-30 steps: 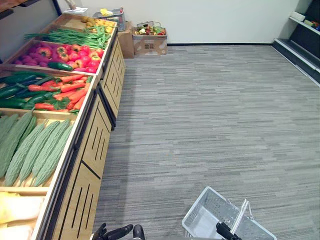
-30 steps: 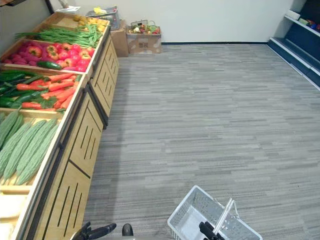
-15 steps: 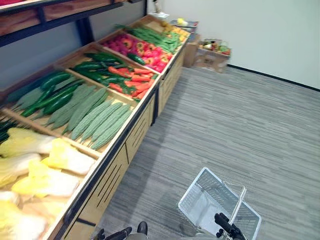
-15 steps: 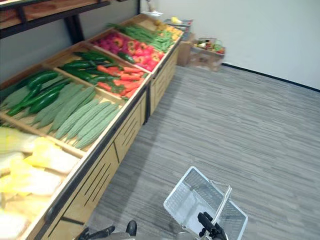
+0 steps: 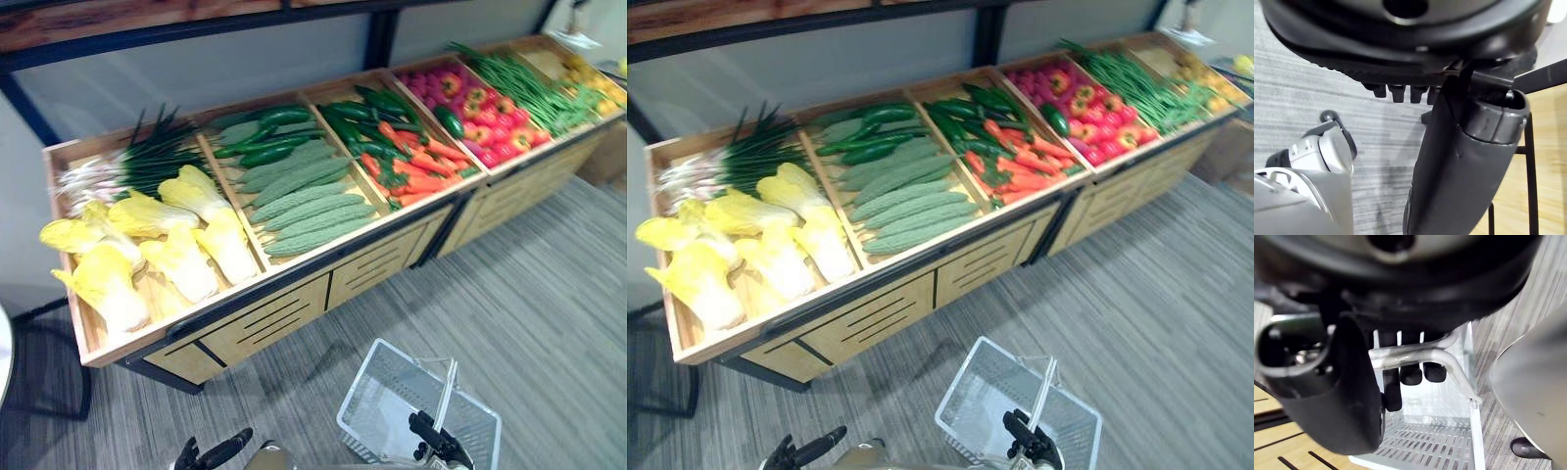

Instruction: Pick vegetable in the basket

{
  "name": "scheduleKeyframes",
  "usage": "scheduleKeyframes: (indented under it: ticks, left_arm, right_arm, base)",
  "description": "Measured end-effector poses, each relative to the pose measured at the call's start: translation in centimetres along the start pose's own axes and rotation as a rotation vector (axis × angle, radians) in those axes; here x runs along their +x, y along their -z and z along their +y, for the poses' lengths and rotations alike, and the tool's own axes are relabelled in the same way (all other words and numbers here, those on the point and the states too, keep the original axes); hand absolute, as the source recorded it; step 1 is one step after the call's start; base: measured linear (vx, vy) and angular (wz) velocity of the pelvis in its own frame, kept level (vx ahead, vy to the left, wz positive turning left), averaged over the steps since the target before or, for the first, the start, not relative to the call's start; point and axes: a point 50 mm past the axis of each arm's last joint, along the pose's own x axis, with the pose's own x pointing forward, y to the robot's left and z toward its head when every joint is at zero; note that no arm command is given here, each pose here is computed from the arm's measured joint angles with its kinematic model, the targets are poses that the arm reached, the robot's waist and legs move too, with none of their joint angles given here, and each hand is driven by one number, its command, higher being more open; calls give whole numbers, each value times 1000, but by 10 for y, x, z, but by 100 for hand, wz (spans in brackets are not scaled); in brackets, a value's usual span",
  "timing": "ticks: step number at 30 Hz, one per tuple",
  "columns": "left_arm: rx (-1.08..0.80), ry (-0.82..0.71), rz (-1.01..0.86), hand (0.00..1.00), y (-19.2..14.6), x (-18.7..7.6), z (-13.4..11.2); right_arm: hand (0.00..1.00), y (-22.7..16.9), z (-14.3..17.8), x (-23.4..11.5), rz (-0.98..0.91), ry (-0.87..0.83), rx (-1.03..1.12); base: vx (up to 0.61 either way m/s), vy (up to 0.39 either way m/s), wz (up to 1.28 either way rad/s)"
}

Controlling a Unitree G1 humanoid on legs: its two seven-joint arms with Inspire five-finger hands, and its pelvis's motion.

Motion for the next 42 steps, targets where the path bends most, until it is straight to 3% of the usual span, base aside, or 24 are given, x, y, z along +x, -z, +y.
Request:
scheduleKeyframes:
  ticks: [4, 10, 20, 26, 32, 42]
  left_arm:
    - [-36, 44, 26, 100, 2, 1, -24]
    - [33, 90, 12, 100, -6, 5, -32]
    - [218, 53, 63, 100, 7, 4, 1]
    - [224, 43, 85, 100, 12, 3, 5]
    - [185, 83, 109, 100, 20, 0, -14]
    - [190, 71, 78, 100, 12, 3, -10]
  right_arm:
    - [0, -2, -5, 0, -25, 29, 22]
    - [0, 5, -28, -4, -14, 97, 49]
    - [0, 41, -29, -12, 122, 147, 111]
    - [0, 31, -25, -8, 88, 120, 101]
    - [0, 22, -41, -6, 80, 157, 60]
    - [0, 18, -26, -2, 79, 122, 34]
  base:
    - [144, -302, 60]
    - [82, -119, 97]
    - [108, 40, 21]
    - [12, -69, -10]
    - [-12, -107, -7]
    - [-21, 36, 9]
